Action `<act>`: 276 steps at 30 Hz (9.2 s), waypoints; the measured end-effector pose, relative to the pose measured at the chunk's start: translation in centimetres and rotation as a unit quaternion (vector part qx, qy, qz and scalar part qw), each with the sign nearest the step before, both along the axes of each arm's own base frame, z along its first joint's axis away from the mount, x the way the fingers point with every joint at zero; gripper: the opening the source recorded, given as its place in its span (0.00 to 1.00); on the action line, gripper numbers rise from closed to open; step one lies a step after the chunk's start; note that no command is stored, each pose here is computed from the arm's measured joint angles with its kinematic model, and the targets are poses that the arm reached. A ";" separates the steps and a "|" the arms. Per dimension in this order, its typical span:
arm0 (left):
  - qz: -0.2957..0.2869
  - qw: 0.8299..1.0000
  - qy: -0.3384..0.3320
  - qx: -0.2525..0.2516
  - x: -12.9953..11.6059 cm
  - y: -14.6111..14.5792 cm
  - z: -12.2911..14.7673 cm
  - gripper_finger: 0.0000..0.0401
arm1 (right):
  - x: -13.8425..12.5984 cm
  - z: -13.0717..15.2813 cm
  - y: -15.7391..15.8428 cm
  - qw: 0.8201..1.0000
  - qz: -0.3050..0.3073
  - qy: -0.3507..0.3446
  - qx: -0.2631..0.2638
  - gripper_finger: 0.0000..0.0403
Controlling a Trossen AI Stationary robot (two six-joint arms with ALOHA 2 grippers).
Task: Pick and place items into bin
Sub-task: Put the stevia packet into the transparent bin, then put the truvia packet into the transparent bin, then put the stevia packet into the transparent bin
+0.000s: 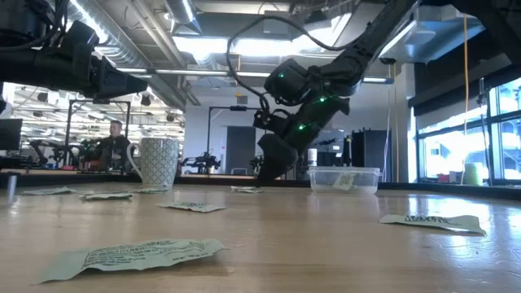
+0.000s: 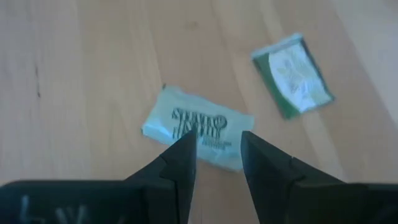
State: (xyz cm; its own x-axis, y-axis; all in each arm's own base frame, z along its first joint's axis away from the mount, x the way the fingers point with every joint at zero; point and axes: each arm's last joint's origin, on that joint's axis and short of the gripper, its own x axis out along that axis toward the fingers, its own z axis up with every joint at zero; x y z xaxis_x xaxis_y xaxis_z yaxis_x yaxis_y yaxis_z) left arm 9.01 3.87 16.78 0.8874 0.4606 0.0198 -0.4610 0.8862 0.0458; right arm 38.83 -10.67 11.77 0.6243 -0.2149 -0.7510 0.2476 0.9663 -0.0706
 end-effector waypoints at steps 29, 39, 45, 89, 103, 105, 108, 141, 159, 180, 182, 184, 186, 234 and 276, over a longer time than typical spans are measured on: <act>0.000 1.000 0.000 0.000 0.0 0.0 0.0 0.20 | 0.2 -2.4 0.0 1.000 0.002 0.023 0.006 0.15; 0.000 1.000 0.000 0.000 0.0 0.0 0.0 0.20 | -0.4 -0.7 0.1 0.999 0.011 0.030 -0.003 0.09; 0.000 1.000 0.000 0.000 0.0 0.0 0.0 0.20 | -2.3 4.5 0.4 0.999 0.008 0.034 -0.006 0.09; -0.006 1.000 0.010 -0.004 0.1 0.0 -0.2 0.20 | -12.9 6.8 -3.3 0.976 -0.151 0.159 -0.015 0.10; -0.006 1.000 0.010 -0.004 0.1 0.0 -0.2 0.20 | -10.9 8.7 -3.8 0.989 -0.127 0.068 -0.042 0.33; -0.006 1.000 0.010 -0.004 0.1 0.0 -0.2 0.20 | -9.9 9.5 -3.4 0.995 -0.081 0.025 -0.045 0.34; -0.006 1.000 0.010 -0.004 0.1 0.0 -0.2 0.20 | -8.4 10.3 -2.7 0.997 -0.025 -0.051 -0.045 0.34; -0.008 1.000 0.011 -0.004 0.2 0.0 -0.2 0.20 | 3.1 0.2 -4.7 1.000 -0.020 0.020 -0.010 0.34; -0.008 1.000 0.011 -0.004 0.1 0.0 -0.2 0.20 | 2.7 -0.5 -4.7 0.998 -0.030 0.058 -0.017 0.06; -0.009 1.000 0.011 -0.004 0.2 0.0 -0.2 0.20 | -3.1 10.5 -1.8 0.993 -0.006 0.117 -0.004 0.04; -0.009 1.000 0.011 -0.004 0.2 0.0 -0.2 0.20 | -4.2 11.2 -1.5 0.991 -0.010 0.130 0.002 0.04; -0.009 1.000 0.011 -0.004 0.2 0.0 -0.2 0.20 | -5.4 11.6 -1.4 0.990 -0.018 0.140 0.006 0.04; -0.009 1.000 0.012 -0.005 0.2 0.0 -0.2 0.20 | -6.5 11.9 -1.4 0.990 -0.033 0.134 0.010 0.05; -0.009 1.000 0.012 -0.010 0.2 0.0 -0.2 0.20 | -11.0 8.3 -2.4 0.987 -0.102 0.120 0.016 0.27; -0.009 1.000 0.008 -0.008 0.2 0.0 -0.2 0.20 | -12.0 2.1 25.1 0.956 0.277 0.066 0.068 0.20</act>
State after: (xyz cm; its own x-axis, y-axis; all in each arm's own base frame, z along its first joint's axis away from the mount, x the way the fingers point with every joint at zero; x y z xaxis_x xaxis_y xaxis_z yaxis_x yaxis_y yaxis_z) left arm 9.20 3.89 16.63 0.8952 0.4456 -0.0014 -0.4452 0.8946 0.0395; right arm 26.78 14.45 13.82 0.5119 0.2276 -0.8283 -0.3077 0.9489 0.0706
